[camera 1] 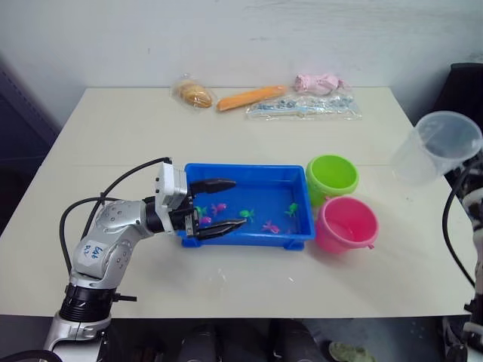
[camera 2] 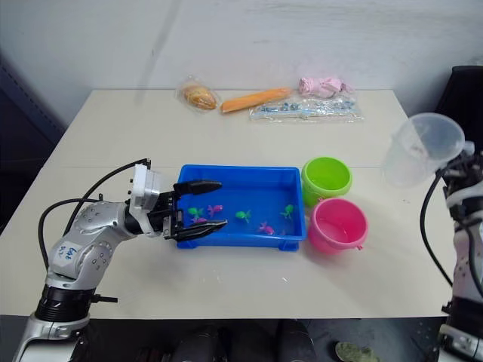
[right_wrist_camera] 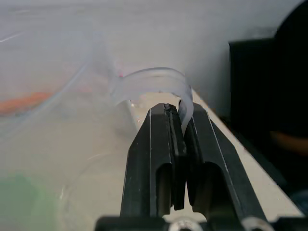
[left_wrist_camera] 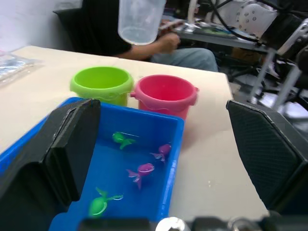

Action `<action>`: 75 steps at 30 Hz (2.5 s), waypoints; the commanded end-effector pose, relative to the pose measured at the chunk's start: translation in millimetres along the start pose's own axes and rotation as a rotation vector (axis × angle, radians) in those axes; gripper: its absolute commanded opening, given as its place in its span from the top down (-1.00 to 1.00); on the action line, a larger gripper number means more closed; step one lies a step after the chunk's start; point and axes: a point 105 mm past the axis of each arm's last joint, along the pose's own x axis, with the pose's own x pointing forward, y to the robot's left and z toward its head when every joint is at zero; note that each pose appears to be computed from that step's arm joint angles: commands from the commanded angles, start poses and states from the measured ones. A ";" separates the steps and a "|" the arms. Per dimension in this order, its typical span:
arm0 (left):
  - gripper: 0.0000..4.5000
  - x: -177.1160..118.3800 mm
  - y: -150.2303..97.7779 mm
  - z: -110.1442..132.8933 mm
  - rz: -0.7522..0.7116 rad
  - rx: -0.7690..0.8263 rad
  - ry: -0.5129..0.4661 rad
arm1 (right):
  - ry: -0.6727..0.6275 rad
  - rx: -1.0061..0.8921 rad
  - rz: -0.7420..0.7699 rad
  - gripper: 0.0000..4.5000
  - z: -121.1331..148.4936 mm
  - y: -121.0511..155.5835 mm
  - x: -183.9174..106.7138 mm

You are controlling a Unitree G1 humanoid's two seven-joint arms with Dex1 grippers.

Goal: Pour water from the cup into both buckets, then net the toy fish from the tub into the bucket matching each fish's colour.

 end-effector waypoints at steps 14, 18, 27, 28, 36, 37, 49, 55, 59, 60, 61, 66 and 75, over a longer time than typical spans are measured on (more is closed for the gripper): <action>-1.00 5.8 -20.1 6.7 -0.158 0.031 0.040 | 0.062 0.016 -0.195 0.99 -74.8 -20.8 -19.0; -1.00 4.9 -22.0 6.8 -0.158 0.030 0.048 | 0.073 0.040 -0.217 0.99 -83.6 -23.9 -22.2; -1.00 4.0 -23.0 5.7 -0.143 0.028 0.051 | 0.059 0.031 -0.292 -0.82 -75.6 -40.7 -54.7; -1.00 4.0 -23.0 5.3 -0.143 0.027 0.050 | 0.063 0.035 -0.296 -0.99 -75.5 -41.8 -59.1; -1.00 -0.4 -16.5 1.0 -0.104 0.029 0.061 | 0.125 0.048 -0.245 -0.99 -72.2 -35.0 -97.5; -1.00 -2.4 -15.0 2.5 -0.094 0.037 0.054 | 0.137 0.046 -0.221 -0.99 -69.8 -32.5 -102.7; -1.00 -116.1 24.4 -1.5 0.291 -0.034 0.266 | 0.076 -0.363 0.872 -0.99 17.4 82.4 -109.5; -1.00 -187.3 1.2 -13.3 0.543 -0.064 0.351 | 0.012 -0.292 1.229 -0.99 11.4 148.6 -128.3; -1.00 -245.5 -23.7 -30.7 0.810 -0.110 0.384 | -0.044 -0.271 1.328 -0.99 0.5 173.0 -138.7; -1.00 -263.7 -31.2 -34.6 0.902 -0.111 0.396 | -0.054 -0.281 1.332 -0.99 -4.0 176.8 -139.0; -1.00 -279.2 -38.4 -37.6 0.983 -0.120 0.400 | -0.046 -0.287 1.342 -0.99 -8.4 179.3 -139.7; -1.00 -332.5 -72.1 -46.7 1.270 -0.162 0.398 | -0.030 -0.289 1.382 -0.99 -17.1 185.7 -141.4; -1.00 -344.3 -71.2 -54.9 1.429 -0.223 0.375 | -0.071 -0.271 1.374 -0.99 -11.9 189.1 -142.7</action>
